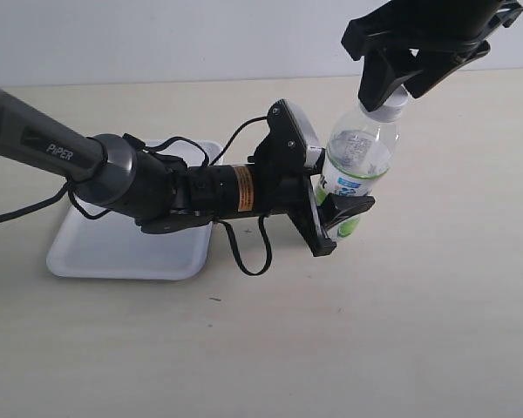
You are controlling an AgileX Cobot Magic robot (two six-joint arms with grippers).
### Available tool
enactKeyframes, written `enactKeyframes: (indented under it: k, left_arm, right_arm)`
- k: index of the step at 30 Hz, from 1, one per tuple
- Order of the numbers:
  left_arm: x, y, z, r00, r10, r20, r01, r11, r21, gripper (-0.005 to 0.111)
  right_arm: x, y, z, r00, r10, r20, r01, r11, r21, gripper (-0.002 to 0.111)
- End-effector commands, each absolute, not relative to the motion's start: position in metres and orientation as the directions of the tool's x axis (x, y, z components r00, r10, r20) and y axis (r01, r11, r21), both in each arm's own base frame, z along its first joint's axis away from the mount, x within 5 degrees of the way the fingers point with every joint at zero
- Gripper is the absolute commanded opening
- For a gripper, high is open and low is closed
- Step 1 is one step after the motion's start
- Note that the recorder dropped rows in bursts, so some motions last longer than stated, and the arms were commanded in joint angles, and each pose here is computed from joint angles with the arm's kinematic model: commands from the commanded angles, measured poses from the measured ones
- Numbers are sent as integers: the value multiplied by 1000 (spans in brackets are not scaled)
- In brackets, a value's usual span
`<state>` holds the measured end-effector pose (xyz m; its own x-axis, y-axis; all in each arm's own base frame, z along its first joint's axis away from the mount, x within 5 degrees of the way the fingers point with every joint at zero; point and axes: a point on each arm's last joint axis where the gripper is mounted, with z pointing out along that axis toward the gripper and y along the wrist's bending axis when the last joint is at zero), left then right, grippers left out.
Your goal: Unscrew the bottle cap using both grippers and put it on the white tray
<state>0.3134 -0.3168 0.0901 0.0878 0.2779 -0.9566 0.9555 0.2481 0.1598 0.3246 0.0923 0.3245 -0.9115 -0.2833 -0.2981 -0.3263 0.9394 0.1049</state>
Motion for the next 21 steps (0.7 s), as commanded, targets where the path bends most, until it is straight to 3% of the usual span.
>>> enactKeyframes:
  k: [1, 21]
  left_arm:
    - [313, -314, 90, 88, 297, -951, 954, 249, 166, 0]
    - [313, -314, 90, 88, 297, -951, 954, 249, 166, 0]
  right_arm:
    - [324, 93, 325, -907, -290, -304, -335, 936, 107, 54]
    - [330, 96, 314, -918, -288, -275, -330, 936, 124, 54]
